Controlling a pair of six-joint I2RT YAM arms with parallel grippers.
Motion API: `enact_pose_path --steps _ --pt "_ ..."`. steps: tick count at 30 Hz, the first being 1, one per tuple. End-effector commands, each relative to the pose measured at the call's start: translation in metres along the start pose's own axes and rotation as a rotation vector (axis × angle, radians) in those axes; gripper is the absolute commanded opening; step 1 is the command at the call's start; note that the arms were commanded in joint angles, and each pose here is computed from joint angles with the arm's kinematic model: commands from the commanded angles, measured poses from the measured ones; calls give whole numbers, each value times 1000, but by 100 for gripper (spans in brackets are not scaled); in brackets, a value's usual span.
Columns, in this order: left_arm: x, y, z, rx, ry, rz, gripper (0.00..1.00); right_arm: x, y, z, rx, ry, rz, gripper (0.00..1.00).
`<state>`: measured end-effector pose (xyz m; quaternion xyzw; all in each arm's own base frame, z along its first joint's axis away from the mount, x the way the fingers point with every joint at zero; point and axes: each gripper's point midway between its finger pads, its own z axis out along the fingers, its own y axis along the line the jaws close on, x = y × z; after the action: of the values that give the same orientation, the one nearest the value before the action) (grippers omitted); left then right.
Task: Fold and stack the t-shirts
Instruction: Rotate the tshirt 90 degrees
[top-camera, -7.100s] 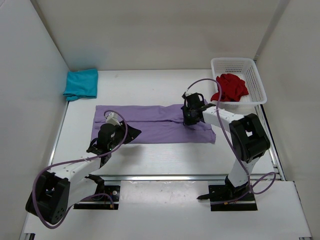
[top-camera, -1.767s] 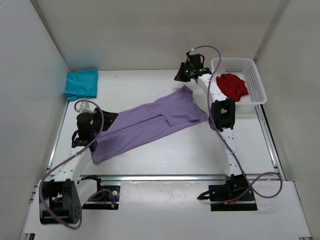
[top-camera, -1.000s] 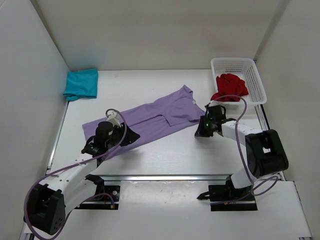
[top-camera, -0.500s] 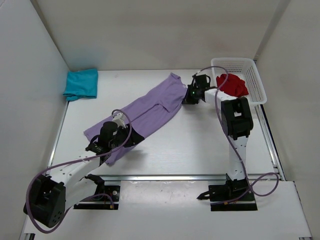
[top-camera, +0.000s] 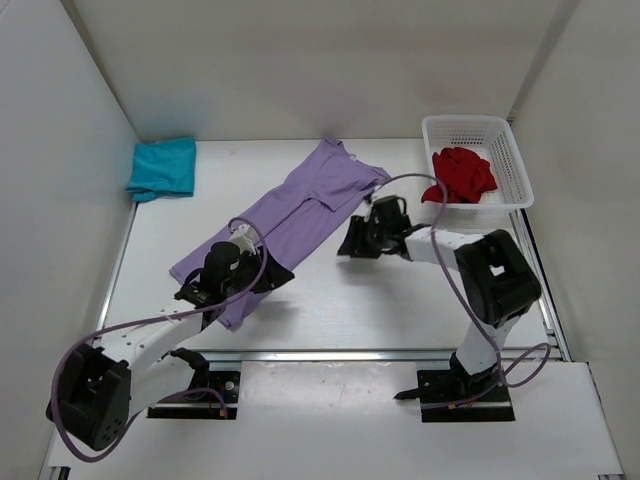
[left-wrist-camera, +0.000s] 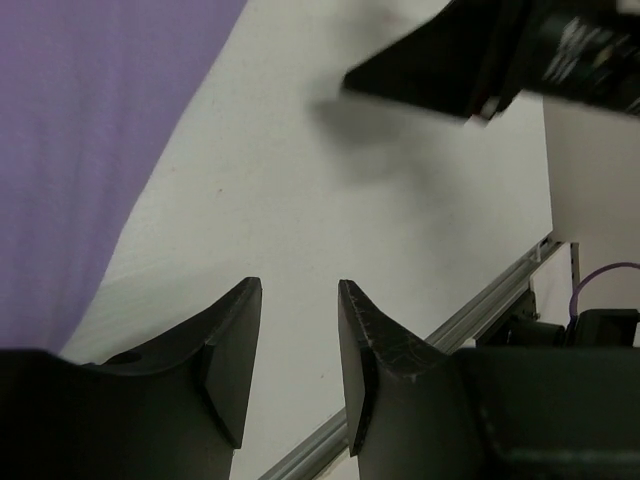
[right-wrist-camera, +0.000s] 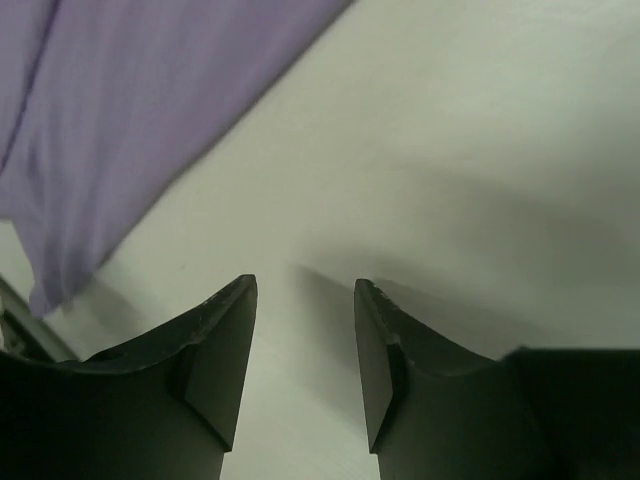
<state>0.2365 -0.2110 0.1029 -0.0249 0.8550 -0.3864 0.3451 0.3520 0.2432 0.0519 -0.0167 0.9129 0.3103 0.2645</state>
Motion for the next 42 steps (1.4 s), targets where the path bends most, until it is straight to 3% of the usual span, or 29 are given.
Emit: enact_pose_path --steps 1,10,18,23,27,28,31,33,38,42 --pt "-29 -20 -10 46 -76 30 47 16 53 23 -182 -4 42 42" --pt "-48 -8 -30 32 -160 14 48 53 80 88 -176 114 110 39" --pt "-40 -5 -21 17 -123 12 48 48 74 97 -161 136 116 0" --pt "-31 -2 -16 6 -93 19 48 35 30 43 -115 77 127 0" --pt "-17 -8 -8 23 -57 38 47 32 -43 -19 -49 13 203 0" --pt "-11 -6 -4 20 -37 37 47 30 -61 -31 -32 -4 223 4" --pt "5 -6 1 -4 22 84 46 36 -75 -52 -1 7 230 39" --pt "9 5 -4 -69 30 121 46 50 -77 -63 45 -21 217 45" --pt "34 49 -28 -234 80 147 51 78 -65 -102 88 -96 182 45" --pt "73 47 -27 -241 214 190 54 119 -58 -123 158 -60 143 40"
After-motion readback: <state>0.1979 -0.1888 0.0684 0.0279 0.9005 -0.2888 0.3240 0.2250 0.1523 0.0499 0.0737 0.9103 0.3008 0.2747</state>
